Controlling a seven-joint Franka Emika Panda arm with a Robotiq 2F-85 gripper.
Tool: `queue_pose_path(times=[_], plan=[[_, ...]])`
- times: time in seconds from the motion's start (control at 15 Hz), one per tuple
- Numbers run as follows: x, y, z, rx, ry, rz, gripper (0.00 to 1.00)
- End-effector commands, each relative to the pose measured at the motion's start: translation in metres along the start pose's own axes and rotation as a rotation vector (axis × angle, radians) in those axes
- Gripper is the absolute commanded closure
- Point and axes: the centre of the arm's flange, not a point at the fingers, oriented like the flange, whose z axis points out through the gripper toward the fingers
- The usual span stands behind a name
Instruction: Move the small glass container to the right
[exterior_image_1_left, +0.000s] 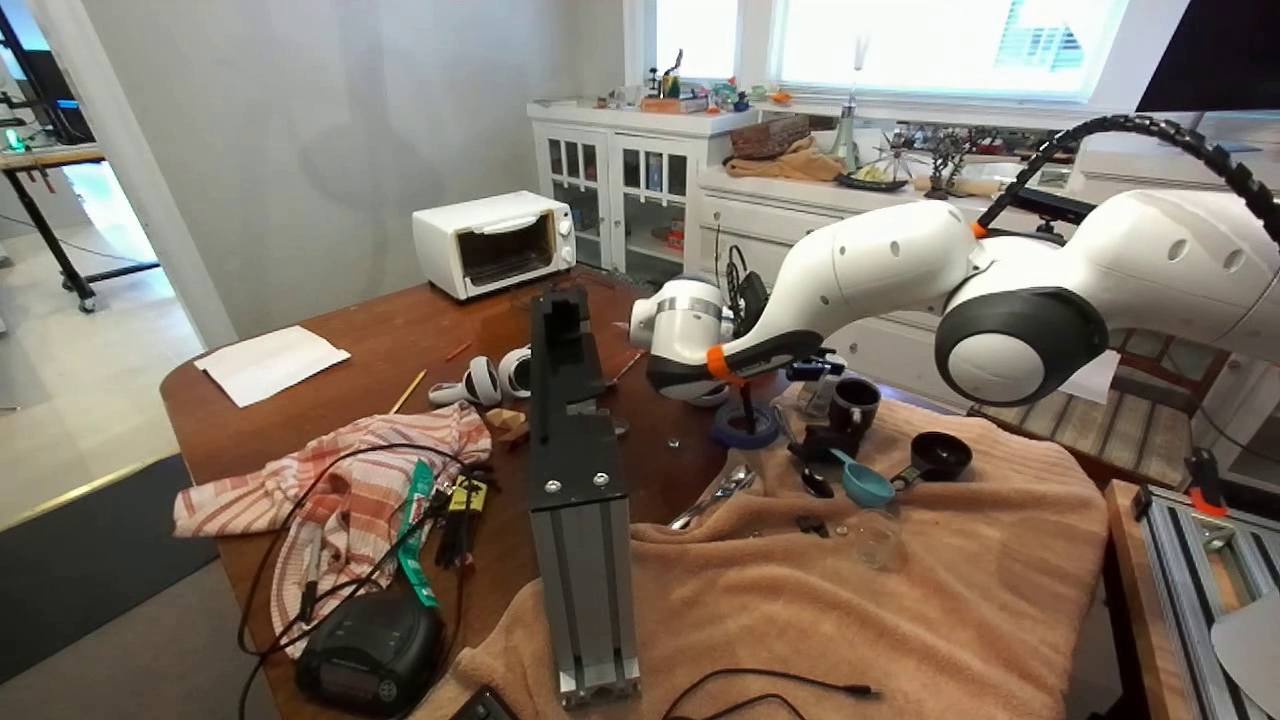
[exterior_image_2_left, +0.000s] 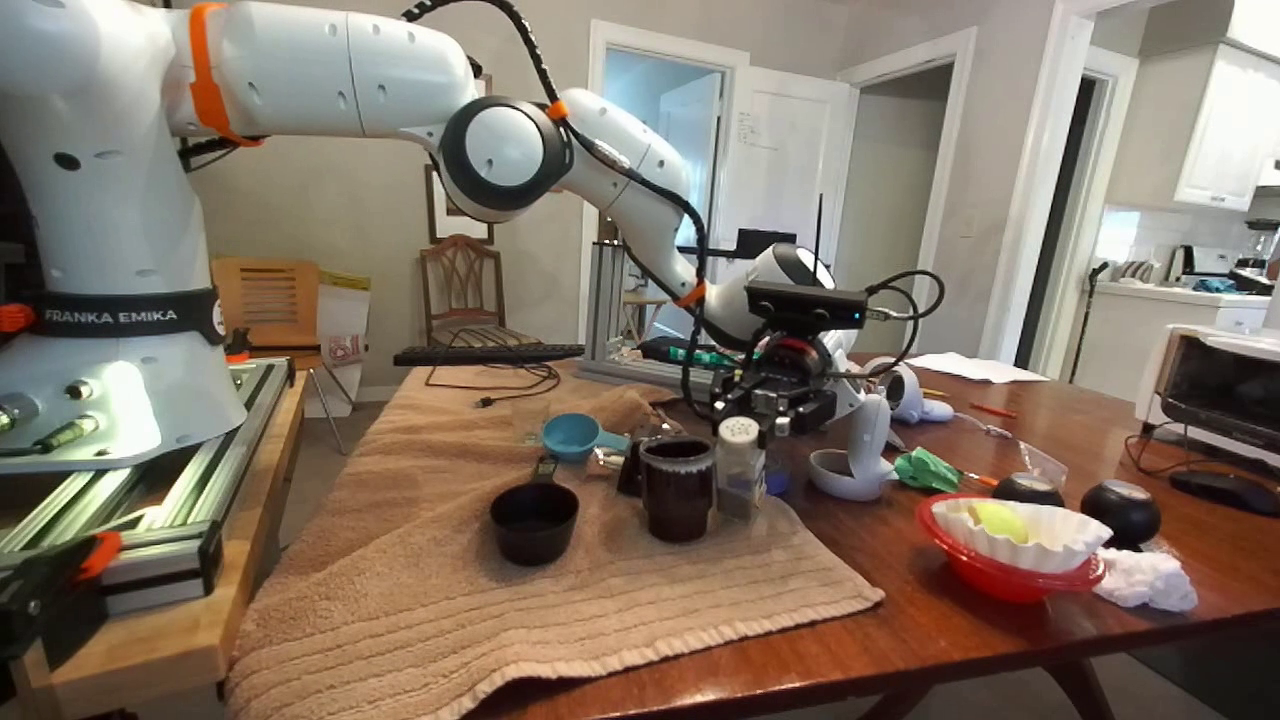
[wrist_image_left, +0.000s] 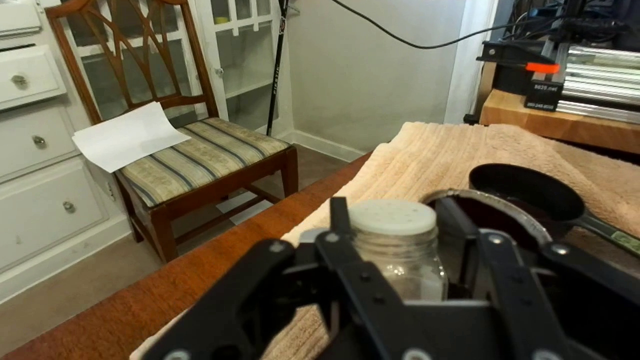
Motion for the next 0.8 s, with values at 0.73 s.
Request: queue_pose_path(times=[0.73], plan=[[0.009,0.022,-0.044,-0.021,0.031,0.141,0.79]])
